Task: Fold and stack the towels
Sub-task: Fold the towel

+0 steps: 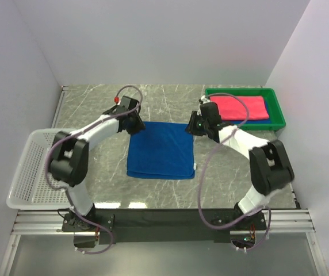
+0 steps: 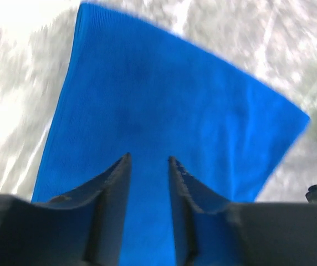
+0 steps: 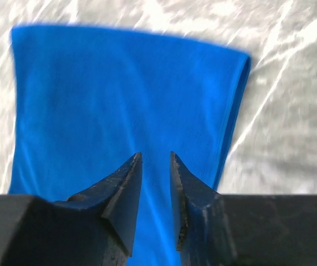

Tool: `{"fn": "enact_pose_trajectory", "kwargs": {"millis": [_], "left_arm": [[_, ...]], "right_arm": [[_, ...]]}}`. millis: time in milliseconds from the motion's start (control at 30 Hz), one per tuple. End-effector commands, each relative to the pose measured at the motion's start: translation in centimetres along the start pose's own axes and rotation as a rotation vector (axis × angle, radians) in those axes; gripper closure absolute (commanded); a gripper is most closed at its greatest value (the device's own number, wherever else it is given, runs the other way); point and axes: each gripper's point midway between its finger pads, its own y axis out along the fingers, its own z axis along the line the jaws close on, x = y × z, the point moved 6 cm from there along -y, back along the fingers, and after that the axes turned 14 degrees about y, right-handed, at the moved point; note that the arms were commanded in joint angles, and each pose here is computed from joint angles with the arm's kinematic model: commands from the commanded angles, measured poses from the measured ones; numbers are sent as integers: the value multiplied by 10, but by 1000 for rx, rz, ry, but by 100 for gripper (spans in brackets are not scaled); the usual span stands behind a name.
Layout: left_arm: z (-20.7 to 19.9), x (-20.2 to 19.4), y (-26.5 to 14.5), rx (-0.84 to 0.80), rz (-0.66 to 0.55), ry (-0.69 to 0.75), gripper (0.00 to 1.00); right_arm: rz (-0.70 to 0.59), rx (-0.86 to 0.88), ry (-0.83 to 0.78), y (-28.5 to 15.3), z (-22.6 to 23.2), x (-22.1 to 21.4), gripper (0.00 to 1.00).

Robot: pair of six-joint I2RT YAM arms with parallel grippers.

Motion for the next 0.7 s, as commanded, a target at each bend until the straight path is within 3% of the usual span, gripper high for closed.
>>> {"fn": "enact_pose_trajectory", "kwargs": {"millis": [0,333,567,667], "left_arm": [[-2,23,28,12,-14,9,64],[10,42,82,42,7,-50,68],[37,54,120,81,59,-121,69],[37,68,118,75,38,-112,66]], "right_arm": [[-45,33,101,28,2,27,68],[84,-78,208,105,-30,33,68],[101,-54,257,143,-17,72,67],[91,6,247,148,-4,88,66]]}}
